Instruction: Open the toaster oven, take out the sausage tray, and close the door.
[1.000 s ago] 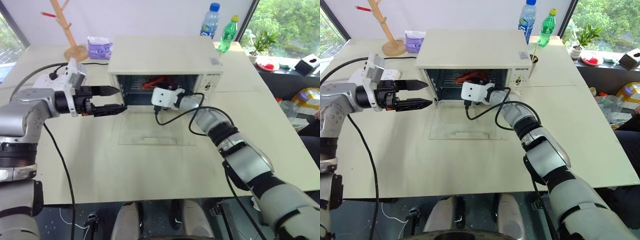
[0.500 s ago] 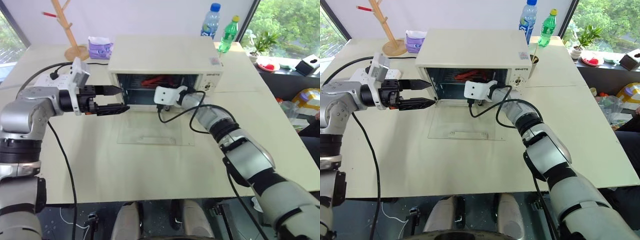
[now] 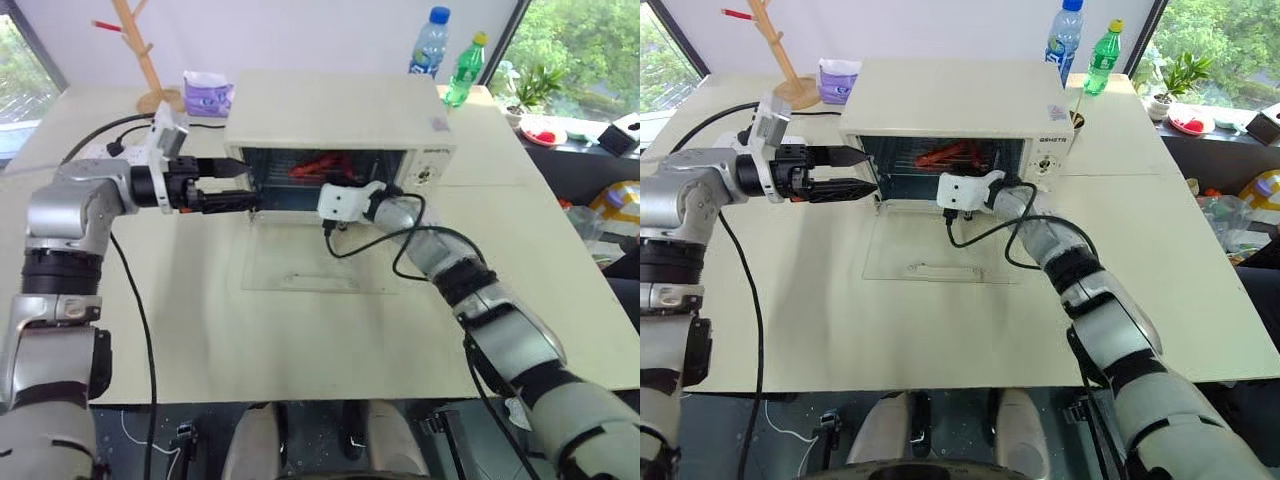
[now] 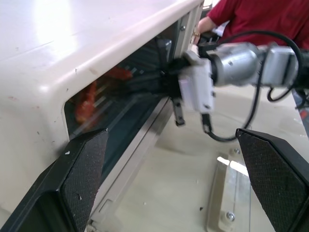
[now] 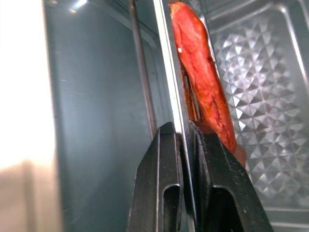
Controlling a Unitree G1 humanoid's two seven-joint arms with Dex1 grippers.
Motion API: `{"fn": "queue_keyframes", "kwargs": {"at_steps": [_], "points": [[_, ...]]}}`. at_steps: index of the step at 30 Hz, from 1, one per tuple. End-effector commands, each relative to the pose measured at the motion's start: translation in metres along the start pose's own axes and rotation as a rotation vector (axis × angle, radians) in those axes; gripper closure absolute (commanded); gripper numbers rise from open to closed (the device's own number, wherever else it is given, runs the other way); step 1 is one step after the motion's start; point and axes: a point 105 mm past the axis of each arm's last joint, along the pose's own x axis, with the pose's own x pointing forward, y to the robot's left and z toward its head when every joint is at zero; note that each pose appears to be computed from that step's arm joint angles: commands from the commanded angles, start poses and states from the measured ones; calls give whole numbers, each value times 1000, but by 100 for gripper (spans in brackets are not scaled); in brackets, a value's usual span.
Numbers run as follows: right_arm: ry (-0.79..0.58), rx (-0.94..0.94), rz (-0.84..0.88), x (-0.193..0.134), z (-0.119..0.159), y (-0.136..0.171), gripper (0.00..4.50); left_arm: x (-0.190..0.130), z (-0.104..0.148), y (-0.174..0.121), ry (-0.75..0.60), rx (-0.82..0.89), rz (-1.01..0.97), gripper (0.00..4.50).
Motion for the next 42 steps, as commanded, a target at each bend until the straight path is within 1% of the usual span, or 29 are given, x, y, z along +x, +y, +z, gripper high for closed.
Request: {"fn": "queue_keyframes", "kwargs": {"at_steps": [1,6,15,31,36,42], "points": [[-99,16,-32,-9,28,-9,447,-2,17,7,-25,64,35,0],[-106,21,-29,-27,33,-4,447,0,15,9,-20,69,25,0],[-96,9,-6,-63,32,7,447,0,12,10,-14,67,18,0],[-161,-109,-24,-98,39,12,447,2,11,17,-13,62,37,0],[-186,-106,-23,-106,43,12,447,-7,14,10,-29,25,24,0],[-233,-151,16,-117,45,14,447,-30,11,-15,-33,-106,-26,0]]}}
